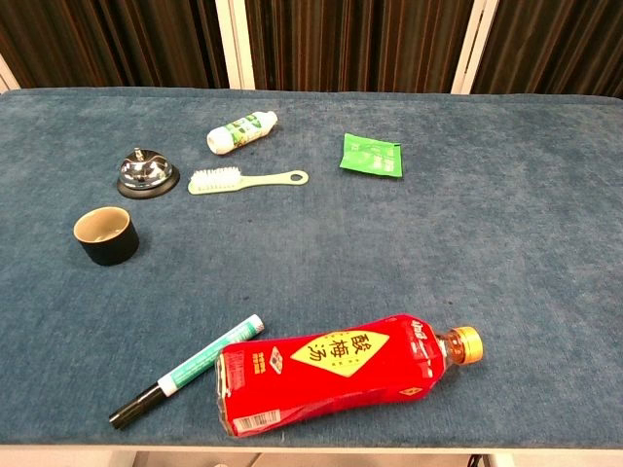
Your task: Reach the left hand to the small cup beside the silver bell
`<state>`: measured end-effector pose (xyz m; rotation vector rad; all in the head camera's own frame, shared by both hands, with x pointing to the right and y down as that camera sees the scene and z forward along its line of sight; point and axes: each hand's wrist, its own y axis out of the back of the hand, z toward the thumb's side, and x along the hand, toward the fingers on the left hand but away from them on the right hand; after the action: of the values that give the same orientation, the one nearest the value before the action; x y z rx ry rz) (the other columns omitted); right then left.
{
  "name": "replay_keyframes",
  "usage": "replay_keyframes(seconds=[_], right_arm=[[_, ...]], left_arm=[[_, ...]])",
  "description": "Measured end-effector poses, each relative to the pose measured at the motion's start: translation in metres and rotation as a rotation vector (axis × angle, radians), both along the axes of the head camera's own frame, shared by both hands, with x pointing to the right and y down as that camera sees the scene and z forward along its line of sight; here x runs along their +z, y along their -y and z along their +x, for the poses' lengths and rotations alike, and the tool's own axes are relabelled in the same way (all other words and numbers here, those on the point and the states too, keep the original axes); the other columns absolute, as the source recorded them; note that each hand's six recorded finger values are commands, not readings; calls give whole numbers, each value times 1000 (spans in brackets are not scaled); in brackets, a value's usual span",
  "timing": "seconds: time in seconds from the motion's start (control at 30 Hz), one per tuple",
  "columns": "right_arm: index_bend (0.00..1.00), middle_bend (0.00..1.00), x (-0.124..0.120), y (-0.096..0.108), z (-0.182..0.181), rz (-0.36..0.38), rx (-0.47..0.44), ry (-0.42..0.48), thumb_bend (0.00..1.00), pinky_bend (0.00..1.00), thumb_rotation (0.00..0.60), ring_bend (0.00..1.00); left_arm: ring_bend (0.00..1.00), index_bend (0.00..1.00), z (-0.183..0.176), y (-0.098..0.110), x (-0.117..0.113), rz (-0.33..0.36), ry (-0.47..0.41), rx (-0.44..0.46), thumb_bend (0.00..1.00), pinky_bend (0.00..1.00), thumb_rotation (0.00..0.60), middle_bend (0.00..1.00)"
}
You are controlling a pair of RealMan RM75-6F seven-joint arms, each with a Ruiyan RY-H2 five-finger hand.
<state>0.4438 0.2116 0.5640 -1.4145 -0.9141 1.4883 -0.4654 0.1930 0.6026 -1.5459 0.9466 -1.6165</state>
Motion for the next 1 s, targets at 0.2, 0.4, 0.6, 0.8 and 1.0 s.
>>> replay_keyframes(seconds=[0.2,0.4,0.6,0.8,1.0], right_arm=[[198,138,-1,-1,-1,15,-3,1,311,211,600,110],[200,137,-1,0,1,12,10,4,311,217,600,110],[206,138,-2,-3,1,13,9,3,310,251,600,110],[209,139,-2,-1,3,17,35,19,310,253,600,110],[216,139,-4,-6,2,26,40,27,310,253,600,110]], left_arm=[[109,296,2,0,1,-4,-13,0,460,237,600,162],[109,296,0,1,6,-14,-10,0,414,237,600,162],[109,259,2,0,10,-27,-30,-8,360,237,600,162],[109,253,9,-4,17,-72,-123,-22,299,237,600,162],[53,167,36,-12,25,-155,-267,19,242,237,600,91]])
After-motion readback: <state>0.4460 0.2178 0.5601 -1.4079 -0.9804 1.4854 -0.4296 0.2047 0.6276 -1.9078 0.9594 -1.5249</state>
